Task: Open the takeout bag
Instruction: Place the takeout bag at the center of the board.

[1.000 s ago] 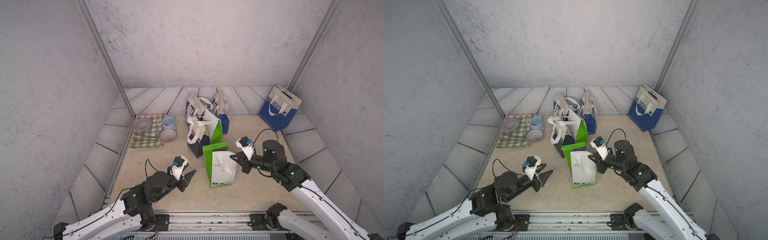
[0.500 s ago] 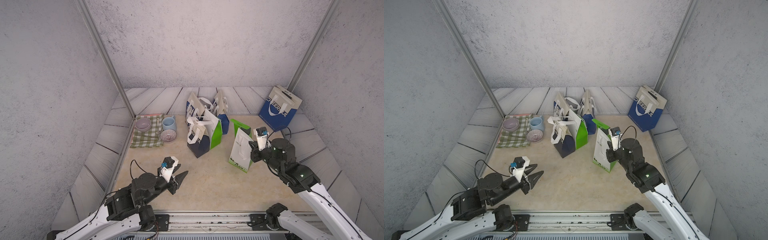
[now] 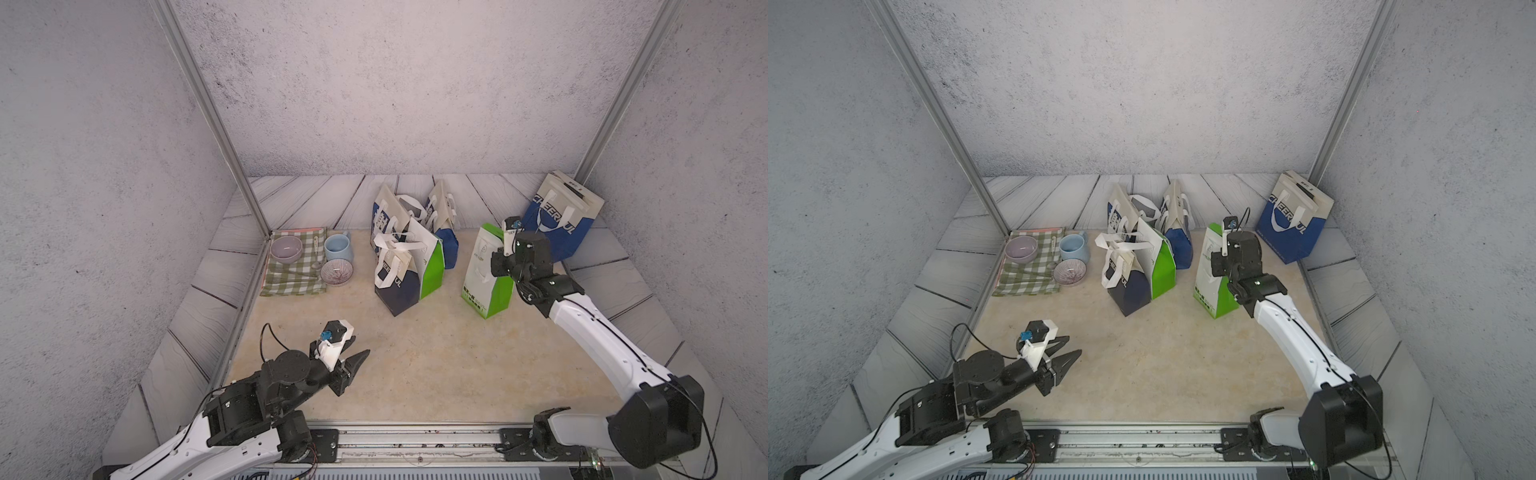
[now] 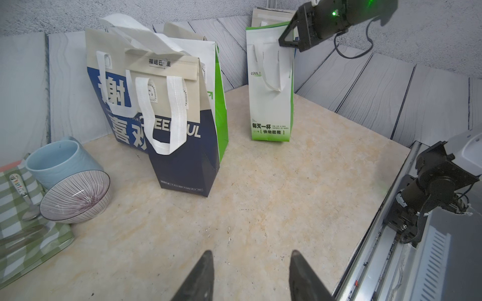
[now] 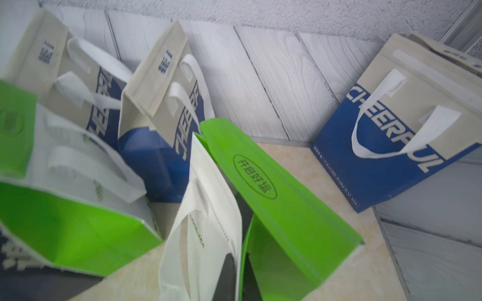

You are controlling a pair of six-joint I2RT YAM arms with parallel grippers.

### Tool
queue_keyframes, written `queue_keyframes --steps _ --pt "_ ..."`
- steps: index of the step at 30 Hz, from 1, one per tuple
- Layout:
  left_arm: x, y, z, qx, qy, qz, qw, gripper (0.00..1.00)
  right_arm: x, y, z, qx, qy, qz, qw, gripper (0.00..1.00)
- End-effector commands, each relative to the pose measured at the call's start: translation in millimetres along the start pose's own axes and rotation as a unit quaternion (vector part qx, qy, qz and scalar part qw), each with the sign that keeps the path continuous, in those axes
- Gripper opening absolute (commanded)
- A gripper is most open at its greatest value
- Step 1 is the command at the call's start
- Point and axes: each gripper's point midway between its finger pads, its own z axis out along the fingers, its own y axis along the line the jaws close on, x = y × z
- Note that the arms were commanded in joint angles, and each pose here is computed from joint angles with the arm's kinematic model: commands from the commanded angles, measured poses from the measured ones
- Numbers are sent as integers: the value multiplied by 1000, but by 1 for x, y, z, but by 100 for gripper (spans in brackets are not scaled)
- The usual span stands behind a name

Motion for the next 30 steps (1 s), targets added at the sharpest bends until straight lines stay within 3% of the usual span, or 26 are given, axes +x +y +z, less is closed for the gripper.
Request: queue_keyframes --steps 1,14,22,30 --pt "12 9 -6 -17 13 0 1000 48 -70 -16 8 20 -97 18 995 0" --pt "15 8 -10 -11 6 -1 1000 48 -118 -64 128 74 -114 29 990 0" --pt "18 8 -6 -13 19 5 1000 48 -128 -111 167 143 -118 46 982 0" --pt "20 6 -3 -8 26 8 1000 48 -124 -114 201 130 -108 46 985 0"
